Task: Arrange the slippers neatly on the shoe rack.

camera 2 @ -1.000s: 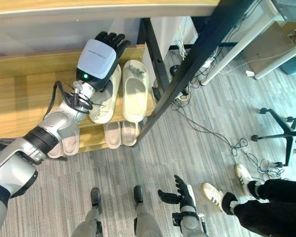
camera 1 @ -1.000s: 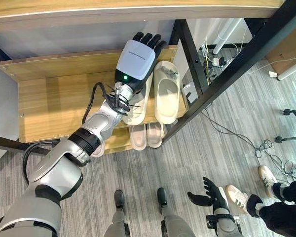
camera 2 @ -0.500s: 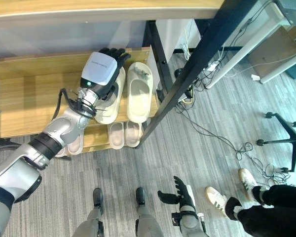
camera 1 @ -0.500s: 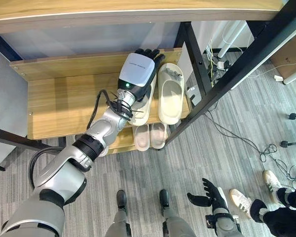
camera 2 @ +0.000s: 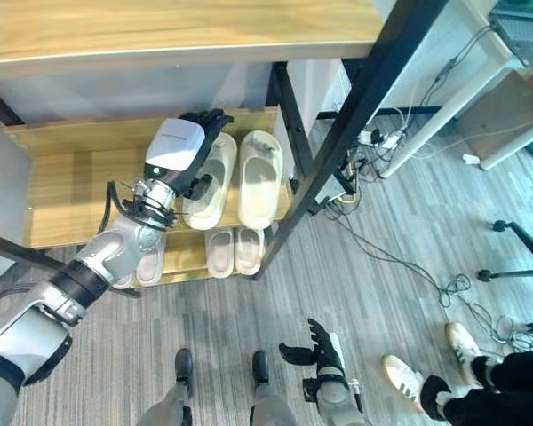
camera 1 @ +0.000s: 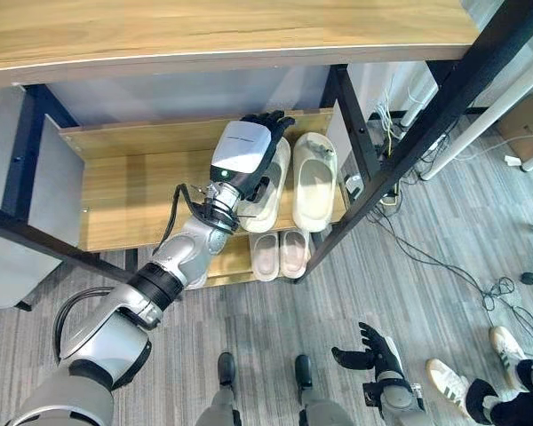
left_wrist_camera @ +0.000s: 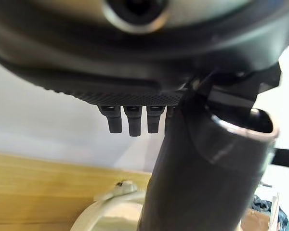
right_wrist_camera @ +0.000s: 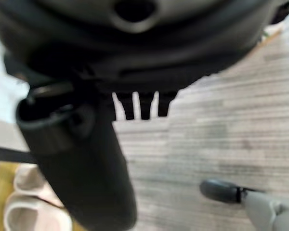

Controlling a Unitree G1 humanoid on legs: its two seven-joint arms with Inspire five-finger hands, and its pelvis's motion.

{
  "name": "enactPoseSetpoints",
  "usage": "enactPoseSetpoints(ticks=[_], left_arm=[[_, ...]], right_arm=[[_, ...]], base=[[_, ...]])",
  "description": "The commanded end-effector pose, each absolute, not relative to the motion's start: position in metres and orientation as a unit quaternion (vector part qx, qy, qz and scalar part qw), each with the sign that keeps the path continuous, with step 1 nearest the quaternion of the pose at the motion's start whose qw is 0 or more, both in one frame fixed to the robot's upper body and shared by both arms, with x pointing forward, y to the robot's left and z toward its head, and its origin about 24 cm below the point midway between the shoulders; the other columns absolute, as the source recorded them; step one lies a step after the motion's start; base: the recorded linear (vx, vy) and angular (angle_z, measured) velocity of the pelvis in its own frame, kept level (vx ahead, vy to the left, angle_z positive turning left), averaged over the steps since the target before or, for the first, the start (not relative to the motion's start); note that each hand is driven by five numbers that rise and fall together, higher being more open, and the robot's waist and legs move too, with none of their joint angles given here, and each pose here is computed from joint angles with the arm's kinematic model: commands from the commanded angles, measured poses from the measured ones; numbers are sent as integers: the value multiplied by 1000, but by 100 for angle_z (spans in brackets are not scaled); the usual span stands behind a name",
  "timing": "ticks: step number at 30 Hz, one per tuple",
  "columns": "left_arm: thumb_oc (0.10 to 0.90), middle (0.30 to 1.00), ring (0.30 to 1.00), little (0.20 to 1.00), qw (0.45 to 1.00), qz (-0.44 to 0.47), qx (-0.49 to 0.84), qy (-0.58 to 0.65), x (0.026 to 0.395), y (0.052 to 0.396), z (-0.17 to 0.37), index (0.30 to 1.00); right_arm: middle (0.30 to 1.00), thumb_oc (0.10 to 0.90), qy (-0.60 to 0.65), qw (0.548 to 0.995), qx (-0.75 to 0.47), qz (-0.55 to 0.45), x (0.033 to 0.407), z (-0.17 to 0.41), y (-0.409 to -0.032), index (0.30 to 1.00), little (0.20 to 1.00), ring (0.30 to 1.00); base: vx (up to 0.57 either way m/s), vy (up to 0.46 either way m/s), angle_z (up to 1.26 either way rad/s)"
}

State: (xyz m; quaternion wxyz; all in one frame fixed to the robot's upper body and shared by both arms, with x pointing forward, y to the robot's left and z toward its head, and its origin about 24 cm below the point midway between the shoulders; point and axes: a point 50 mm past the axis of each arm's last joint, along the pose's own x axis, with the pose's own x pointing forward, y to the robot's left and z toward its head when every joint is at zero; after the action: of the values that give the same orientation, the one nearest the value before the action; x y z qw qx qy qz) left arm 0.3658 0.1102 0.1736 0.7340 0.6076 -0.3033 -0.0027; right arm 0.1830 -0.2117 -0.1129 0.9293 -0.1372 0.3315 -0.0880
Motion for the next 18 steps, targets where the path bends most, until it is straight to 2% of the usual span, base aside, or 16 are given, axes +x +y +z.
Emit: enactPoseSetpoints(ticks=[1,2,4,9,18], left_arm=[[800,900,900,900,769,41,525,-362,364,114,212,900],[800,900,900,900,769,41,525,-361,364,115,212,900],[800,900,900,900,816,44,471,-333,356,129,193,900],[800,900,900,900,871,43,421,-252,353,143,153,900],[800,900,900,900,926,16,360,-117,345,152,90,900]], right_arm=[[900,800,335,925,-138,-115,172,-114,-224,900,900,900],[900,800,336,925,-139,-114,172,-114,-224,900,900,900],[900,800,352,919,-133,-118,168,-119,-220,900,900,900],[900,800,358,917,-134,-117,170,-121,-215,900,900,900],[900,800,373,911,-141,-107,170,-124,-210,900,900,900]], base=[[40,-23,-2],[49,-18,-1],[77,-21,0],[41,-8,3],[52,-8,1]])
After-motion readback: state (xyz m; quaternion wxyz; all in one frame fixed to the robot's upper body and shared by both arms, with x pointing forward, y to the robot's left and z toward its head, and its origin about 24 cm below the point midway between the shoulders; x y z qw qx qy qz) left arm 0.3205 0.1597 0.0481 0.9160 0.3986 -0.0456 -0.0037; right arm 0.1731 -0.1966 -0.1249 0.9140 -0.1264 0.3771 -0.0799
